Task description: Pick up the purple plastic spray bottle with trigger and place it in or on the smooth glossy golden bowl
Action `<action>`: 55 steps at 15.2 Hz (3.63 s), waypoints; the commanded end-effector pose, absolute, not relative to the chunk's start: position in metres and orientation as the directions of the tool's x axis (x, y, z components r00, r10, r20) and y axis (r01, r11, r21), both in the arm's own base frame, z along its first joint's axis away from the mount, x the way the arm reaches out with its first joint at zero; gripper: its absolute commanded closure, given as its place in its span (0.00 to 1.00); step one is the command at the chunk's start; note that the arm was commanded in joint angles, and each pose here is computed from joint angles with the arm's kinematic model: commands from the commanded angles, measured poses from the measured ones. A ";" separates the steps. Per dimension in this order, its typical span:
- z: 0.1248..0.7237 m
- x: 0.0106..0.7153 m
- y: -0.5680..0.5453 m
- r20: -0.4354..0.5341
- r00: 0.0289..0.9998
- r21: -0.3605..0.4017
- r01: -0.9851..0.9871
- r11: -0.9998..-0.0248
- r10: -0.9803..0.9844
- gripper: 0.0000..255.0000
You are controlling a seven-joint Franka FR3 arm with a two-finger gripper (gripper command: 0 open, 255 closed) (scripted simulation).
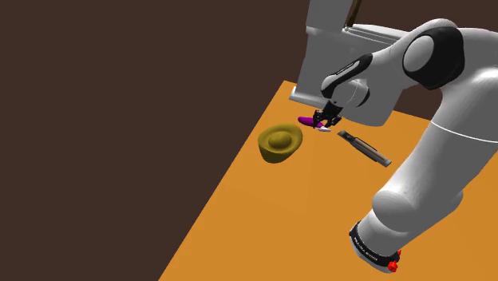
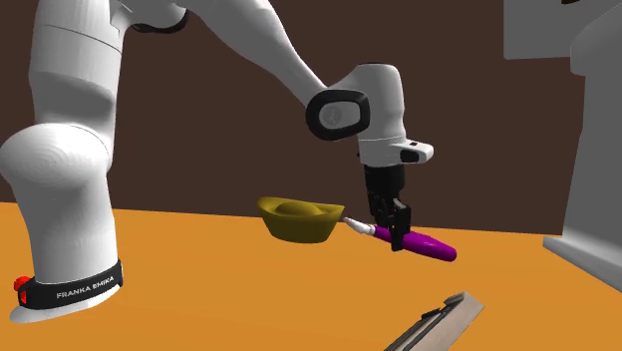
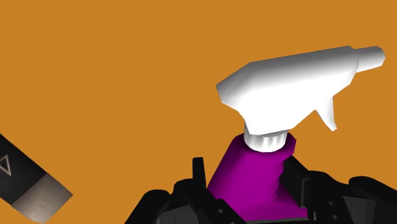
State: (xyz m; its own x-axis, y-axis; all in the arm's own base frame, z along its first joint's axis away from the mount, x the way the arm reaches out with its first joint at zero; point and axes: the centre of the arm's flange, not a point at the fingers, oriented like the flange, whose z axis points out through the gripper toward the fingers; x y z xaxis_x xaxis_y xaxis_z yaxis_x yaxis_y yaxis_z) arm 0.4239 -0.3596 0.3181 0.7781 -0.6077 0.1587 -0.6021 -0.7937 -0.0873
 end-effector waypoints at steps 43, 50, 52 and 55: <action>0.433 0.417 -0.070 0.158 0.778 -0.087 -0.602 -0.794 -0.608 1.00; 0.402 0.416 -0.051 0.158 0.778 -0.087 -0.602 -0.794 -0.608 1.00; 0.391 0.416 -0.051 0.158 0.778 -0.087 -0.602 -0.794 -0.608 1.00; 0.375 0.416 -0.051 0.158 0.778 -0.087 -0.602 -0.794 -0.608 1.00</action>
State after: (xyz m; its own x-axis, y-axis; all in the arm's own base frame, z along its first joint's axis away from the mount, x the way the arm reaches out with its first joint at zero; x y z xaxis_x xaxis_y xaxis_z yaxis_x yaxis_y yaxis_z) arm 0.4162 -0.0505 0.3804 0.7783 -0.6078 0.1576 -0.6022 -0.7936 -0.0867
